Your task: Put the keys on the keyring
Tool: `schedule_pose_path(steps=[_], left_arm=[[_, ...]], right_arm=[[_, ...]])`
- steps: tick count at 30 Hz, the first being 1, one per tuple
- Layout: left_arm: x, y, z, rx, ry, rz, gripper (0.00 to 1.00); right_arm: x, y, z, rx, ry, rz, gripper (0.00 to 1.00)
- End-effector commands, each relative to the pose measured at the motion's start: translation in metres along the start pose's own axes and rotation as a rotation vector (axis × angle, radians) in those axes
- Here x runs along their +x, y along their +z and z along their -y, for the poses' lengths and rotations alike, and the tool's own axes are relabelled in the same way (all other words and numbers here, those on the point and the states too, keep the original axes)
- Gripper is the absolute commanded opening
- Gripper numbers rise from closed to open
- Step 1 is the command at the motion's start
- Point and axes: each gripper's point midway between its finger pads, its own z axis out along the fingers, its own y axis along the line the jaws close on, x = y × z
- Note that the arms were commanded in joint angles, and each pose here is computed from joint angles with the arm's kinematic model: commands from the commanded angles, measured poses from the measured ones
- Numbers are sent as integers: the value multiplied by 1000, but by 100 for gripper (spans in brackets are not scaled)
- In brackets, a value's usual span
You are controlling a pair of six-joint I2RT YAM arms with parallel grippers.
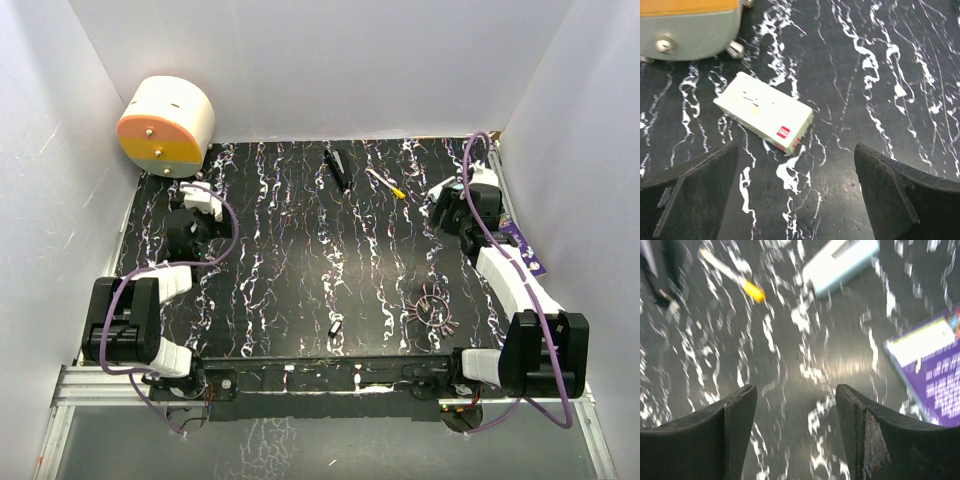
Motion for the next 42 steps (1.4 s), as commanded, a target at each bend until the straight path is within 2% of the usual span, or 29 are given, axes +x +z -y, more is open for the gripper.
schedule_pose_path(steps=[1,5,12,20,22,25,28,42], left_arm=[[17,-7,23,146,12,-145,97],[7,-16,44,239,14,-133,97],[7,-17,48,263,6,-191,97],[7,-19,52,286,4,-194,97],[11,-19,51,282,12,-201,97],[16,-21,53,289,11,-209,97],[17,-21,54,294,0,-216,97],[24,-19,51,275,9,-233,97]], right_arm=[[66,-39,13,123,118,-331,68],[92,-58,0,54,152,-431,68],[134,-75,-13,50,109,-572,71],[142,-77,-13,127,68,-595,73],[140,-77,-13,131,58,-587,69],[145,-78,-13,122,45,-599,51],[156,-77,-16,104,40,-640,42],[162,-65,-13,167,-13,-647,44]])
